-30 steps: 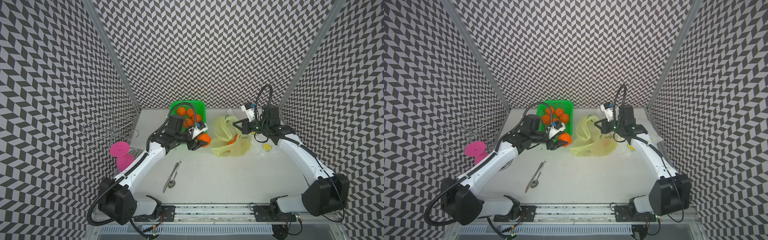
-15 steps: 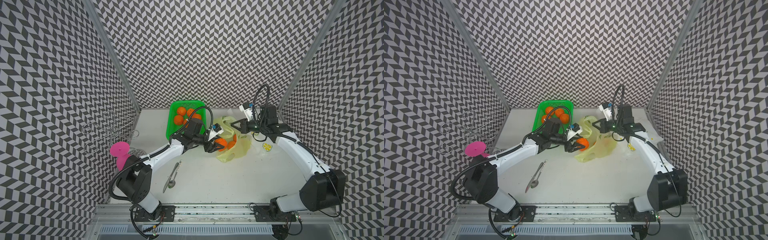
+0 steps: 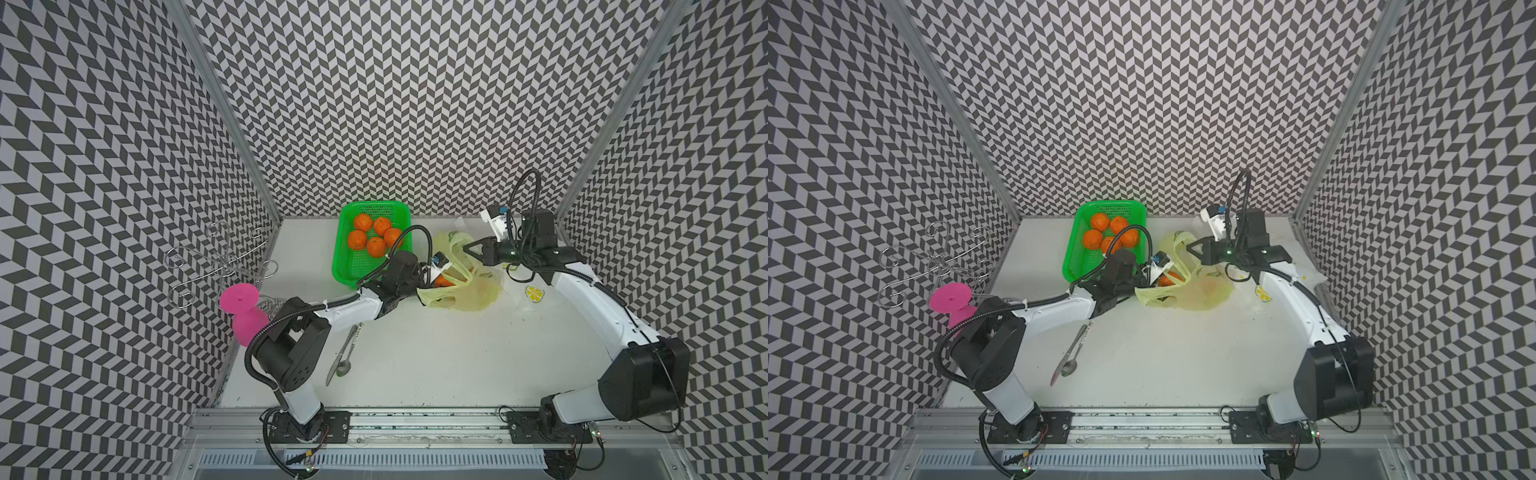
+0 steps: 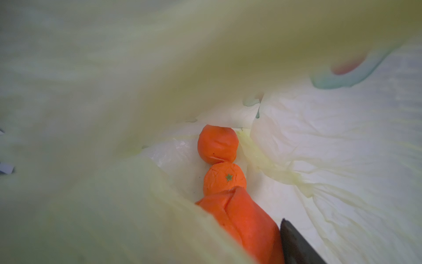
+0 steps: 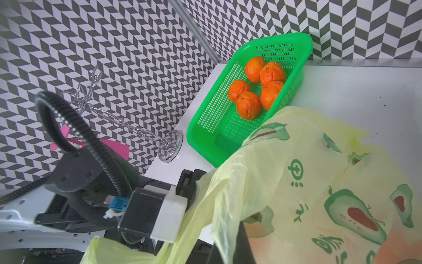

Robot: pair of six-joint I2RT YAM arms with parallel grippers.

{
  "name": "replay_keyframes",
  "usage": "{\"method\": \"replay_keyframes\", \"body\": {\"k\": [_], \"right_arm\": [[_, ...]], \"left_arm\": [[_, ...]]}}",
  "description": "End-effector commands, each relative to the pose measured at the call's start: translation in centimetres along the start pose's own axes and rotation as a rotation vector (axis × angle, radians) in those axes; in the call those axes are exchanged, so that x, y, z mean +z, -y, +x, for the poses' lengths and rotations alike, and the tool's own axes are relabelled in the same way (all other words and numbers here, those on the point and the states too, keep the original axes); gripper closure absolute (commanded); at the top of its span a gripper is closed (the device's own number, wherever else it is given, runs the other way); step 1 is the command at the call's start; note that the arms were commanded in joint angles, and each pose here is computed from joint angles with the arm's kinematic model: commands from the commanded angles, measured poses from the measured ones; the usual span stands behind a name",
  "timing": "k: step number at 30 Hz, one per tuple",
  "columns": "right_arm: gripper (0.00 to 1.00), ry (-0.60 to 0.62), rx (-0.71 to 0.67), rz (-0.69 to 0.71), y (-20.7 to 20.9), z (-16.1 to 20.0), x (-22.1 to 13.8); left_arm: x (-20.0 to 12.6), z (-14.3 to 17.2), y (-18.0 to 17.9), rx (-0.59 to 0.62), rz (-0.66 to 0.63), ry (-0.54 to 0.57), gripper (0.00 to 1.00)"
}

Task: Place the oranges into plastic bags & tie knots
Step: Place the orange in the plastic bag.

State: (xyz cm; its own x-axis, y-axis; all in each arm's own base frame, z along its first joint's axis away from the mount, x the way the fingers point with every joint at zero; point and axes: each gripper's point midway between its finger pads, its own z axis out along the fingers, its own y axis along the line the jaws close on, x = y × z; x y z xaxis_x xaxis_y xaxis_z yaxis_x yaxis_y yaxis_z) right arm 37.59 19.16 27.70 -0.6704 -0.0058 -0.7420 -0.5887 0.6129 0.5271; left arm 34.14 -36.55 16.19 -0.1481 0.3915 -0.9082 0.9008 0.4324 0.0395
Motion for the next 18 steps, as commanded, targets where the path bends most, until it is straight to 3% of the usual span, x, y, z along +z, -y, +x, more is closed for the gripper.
{"method": "replay_keyframes", "body": {"k": [1,6,11,18], "right_arm": [[1.0,0.038,-0.022,0.015,0.7,-1.0,-0.1],[1.0,0.037,-0.02,0.018,1.0,-1.0,0.0],[1.0,0.045,-0.03,0.042,1.4,-1.1,-0.4],[1.0,0.062,-0.041,0.061,1.6,-1.4,-1.0]], "left_arm": [[-0.5,-1.7,-1.4,0.086,-0.094,0.057,0.26],[-2.0,-3.1,-1.0,0.129,-0.091,0.073,0.19],[-4.3,-4.1,0.1,0.178,-0.048,0.074,0.19],[-8.4,-2.2,1.6,0.216,0.102,0.005,0.2]]}}
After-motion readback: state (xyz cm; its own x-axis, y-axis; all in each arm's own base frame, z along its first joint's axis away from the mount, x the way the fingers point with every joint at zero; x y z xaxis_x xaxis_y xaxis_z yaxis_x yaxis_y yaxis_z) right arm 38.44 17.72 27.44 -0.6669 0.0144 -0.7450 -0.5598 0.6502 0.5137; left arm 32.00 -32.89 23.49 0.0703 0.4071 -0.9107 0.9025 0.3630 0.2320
